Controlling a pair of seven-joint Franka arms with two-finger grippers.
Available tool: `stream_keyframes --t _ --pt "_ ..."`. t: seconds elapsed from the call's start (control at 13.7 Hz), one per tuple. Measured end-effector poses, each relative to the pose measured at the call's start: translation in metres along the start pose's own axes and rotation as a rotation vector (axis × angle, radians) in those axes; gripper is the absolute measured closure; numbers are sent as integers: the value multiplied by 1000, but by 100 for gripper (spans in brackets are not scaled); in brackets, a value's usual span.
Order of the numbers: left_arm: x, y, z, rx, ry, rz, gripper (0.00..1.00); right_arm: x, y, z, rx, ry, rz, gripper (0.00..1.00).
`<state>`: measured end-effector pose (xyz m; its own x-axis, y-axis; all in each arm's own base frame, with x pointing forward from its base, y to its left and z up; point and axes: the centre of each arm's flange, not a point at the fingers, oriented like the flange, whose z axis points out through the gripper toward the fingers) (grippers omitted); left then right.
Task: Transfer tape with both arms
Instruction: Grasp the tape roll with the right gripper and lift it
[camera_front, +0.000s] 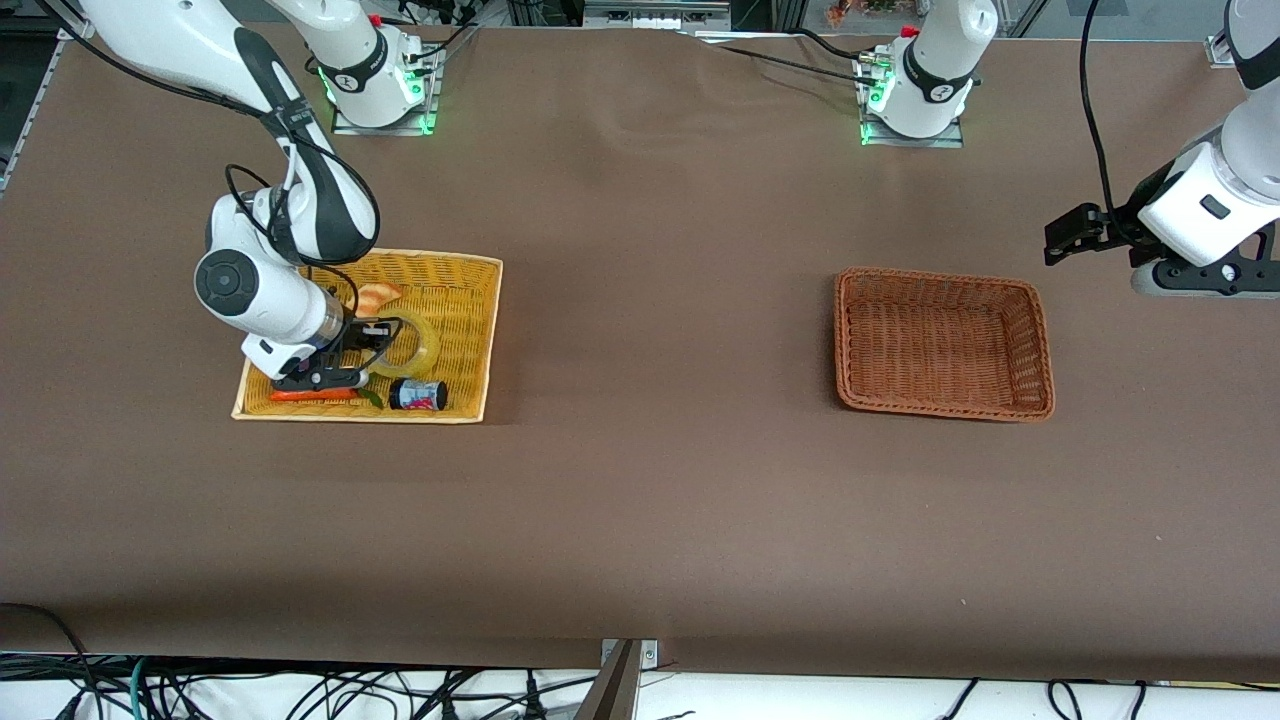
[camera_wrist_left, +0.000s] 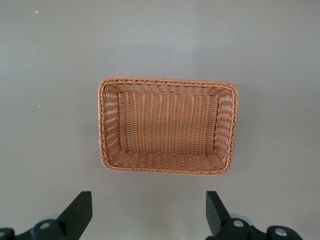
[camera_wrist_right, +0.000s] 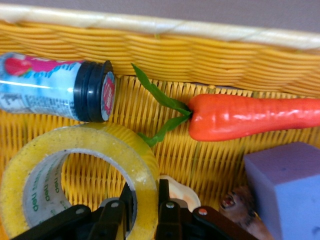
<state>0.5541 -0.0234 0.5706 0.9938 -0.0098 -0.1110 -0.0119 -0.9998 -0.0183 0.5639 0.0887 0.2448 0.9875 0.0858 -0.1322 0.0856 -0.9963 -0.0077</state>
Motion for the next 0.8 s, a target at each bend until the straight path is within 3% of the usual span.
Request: stream_keyframes --t 0.22,0.44,0.8 --pt "0 1 0 0 1 2 0 10 -16 -82 -7 -51 -23 78" --pt "0 2 0 0 1 3 0 9 -62 -149 -1 -39 6 78" --pt "0 10 0 2 0 18 0 -18 -224 -161 50 9 160 78"
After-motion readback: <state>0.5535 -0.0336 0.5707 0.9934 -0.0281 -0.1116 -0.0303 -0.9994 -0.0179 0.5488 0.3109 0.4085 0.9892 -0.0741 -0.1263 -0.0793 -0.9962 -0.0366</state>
